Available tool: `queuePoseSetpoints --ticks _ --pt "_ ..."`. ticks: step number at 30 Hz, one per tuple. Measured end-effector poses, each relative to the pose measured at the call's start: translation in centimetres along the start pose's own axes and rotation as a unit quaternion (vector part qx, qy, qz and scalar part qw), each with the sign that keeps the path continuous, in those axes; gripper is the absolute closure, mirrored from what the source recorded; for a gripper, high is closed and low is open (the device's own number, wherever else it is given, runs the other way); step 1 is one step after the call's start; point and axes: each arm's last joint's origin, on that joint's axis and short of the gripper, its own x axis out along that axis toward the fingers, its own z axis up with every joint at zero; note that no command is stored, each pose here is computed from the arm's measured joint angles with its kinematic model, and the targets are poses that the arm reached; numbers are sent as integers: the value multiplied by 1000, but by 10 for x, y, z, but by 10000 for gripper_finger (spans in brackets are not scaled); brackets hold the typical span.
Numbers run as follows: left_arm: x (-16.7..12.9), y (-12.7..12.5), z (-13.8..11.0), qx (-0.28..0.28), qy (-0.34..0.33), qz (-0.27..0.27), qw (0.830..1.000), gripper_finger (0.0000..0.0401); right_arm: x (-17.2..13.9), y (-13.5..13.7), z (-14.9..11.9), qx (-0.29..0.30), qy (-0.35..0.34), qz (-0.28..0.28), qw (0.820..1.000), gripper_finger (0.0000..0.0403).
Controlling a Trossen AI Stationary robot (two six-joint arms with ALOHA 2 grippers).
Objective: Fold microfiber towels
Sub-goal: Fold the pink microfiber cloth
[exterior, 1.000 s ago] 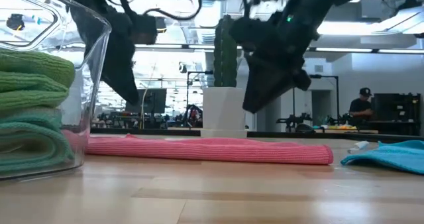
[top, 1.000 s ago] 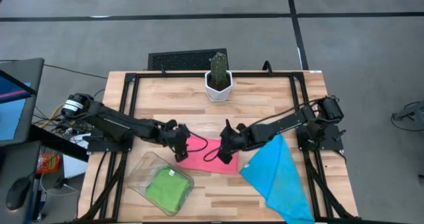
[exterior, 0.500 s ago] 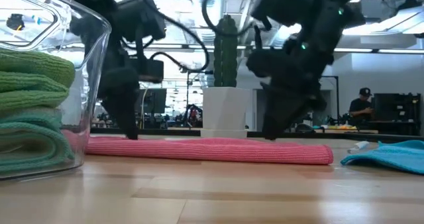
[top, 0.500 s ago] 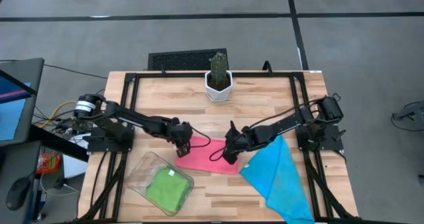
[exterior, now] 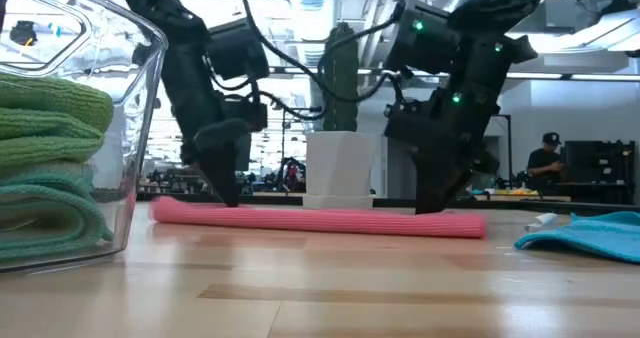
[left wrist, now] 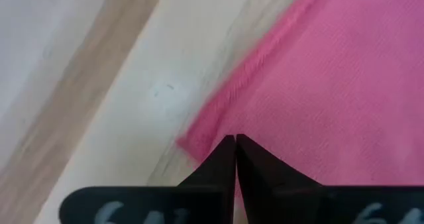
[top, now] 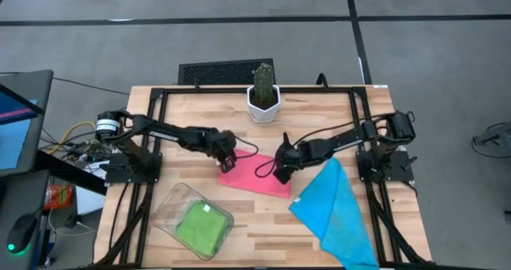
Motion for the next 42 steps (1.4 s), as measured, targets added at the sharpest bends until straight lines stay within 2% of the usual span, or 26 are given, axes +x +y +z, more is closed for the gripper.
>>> queuePoseSetpoints --ticks 4,8,12,13,18,22,24,31,35,40,42 --pt "-17 5 19 -21 -16 -21 999 397 -17 -4 8 3 -26 16 1000 290" --pt "-40 1 34 -9 -48 -58 997 398 -42 0 9 -9 -68 39 997 290" --pt "-52 -11 30 -8 -48 -109 993 398 -57 9 -2 -9 -107 38 993 290" --pt "-52 -16 26 -6 -47 -116 992 398 -58 12 -7 -7 -114 40 993 290" --pt "-47 -48 -3 12 -42 -131 990 401 -52 40 -33 12 -152 117 981 290" --pt "-48 -70 -23 1 -45 -123 991 401 -42 59 -51 13 -155 139 978 290" --pt "-52 -83 -31 1 -45 -139 989 401 -40 67 -56 19 -160 158 974 290" --pt "-71 -129 -72 36 -16 -206 978 401 -29 78 -72 28 -142 165 976 290" --pt "-78 -139 -90 40 5 -207 977 401 -29 78 -74 26 -140 165 976 290" --pt "-84 -144 -115 30 85 -203 975 401 -32 78 -73 27 -142 170 975 290" --pt "-86 -146 -120 23 85 -199 976 401 -32 79 -73 28 -143 171 974 290"
